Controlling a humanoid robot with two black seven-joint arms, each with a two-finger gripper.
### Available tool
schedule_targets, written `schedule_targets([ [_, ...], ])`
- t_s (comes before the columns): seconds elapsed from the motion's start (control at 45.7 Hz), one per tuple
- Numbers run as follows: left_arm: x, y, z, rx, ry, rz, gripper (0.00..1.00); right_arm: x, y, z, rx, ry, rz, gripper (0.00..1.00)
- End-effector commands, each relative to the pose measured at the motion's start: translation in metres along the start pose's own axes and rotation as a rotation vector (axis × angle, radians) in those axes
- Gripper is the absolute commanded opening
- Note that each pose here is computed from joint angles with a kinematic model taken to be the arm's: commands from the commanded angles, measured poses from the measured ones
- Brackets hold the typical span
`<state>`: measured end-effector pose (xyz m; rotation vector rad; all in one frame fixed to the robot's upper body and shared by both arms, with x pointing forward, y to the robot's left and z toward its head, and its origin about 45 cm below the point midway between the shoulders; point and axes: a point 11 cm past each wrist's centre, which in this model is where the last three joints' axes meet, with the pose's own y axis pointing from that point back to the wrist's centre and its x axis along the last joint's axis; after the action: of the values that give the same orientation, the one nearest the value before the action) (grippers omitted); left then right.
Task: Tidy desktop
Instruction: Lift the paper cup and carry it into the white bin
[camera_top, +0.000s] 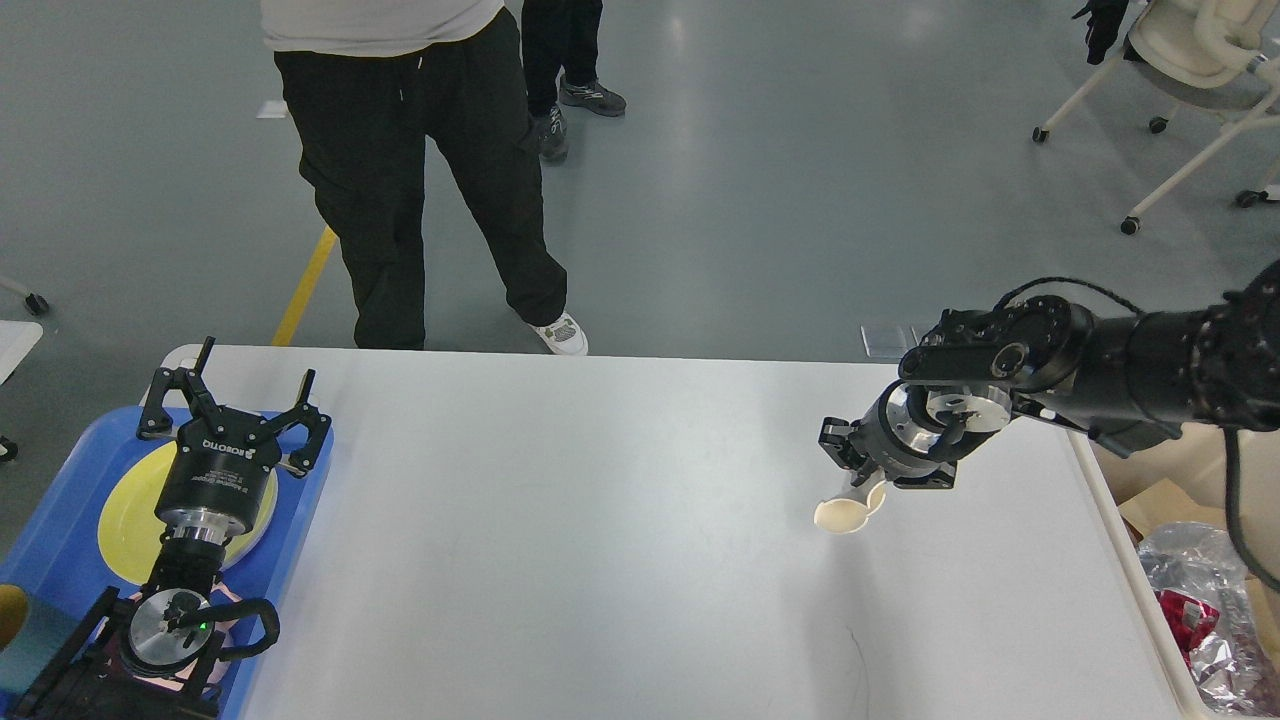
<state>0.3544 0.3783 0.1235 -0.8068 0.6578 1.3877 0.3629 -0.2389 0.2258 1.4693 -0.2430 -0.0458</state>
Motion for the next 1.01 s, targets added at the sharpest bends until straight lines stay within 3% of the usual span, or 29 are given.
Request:
schedule_targets([
  [0.0, 0.000, 0.000, 0.000, 0.000, -0.001, 0.001, 0.96, -0.010, 0.059, 0.021, -0.022, 0.031, -0.008, 0.00],
  [0.131, 0.001, 0.001, 0.000, 0.000, -0.001, 0.004, 0.96, -0.030, 0.113, 0.027, 0.024, 0.049, 0.003, 0.00],
  [0.219, 0.001, 0.001, 0.000, 0.000, -0.001, 0.004, 0.96, -0.037, 0.129, 0.026, 0.031, 0.071, 0.004, 0.00],
  [0.35, 0.001, 0.001, 0.000, -0.001, -0.001, 0.004, 0.96, -0.034, 0.127, 0.031, 0.040, 0.036, 0.022, 0.00],
  [0.547, 0.001, 0.001, 0.000, 0.000, -0.001, 0.004, 0.96, -0.024, 0.125, 0.044, 0.187, -0.113, 0.055, 0.00],
  [0.809, 0.000, 0.000, 0.000, 0.000, -0.001, 0.002, 0.96, -0.016, 0.108, 0.076, 0.094, -0.168, 0.088, 0.00],
  [0.984, 0.001, 0.001, 0.000, 0.000, -0.001, 0.004, 0.96, 0.002, 0.074, 0.142, 0.017, -0.316, 0.109, 0.00],
])
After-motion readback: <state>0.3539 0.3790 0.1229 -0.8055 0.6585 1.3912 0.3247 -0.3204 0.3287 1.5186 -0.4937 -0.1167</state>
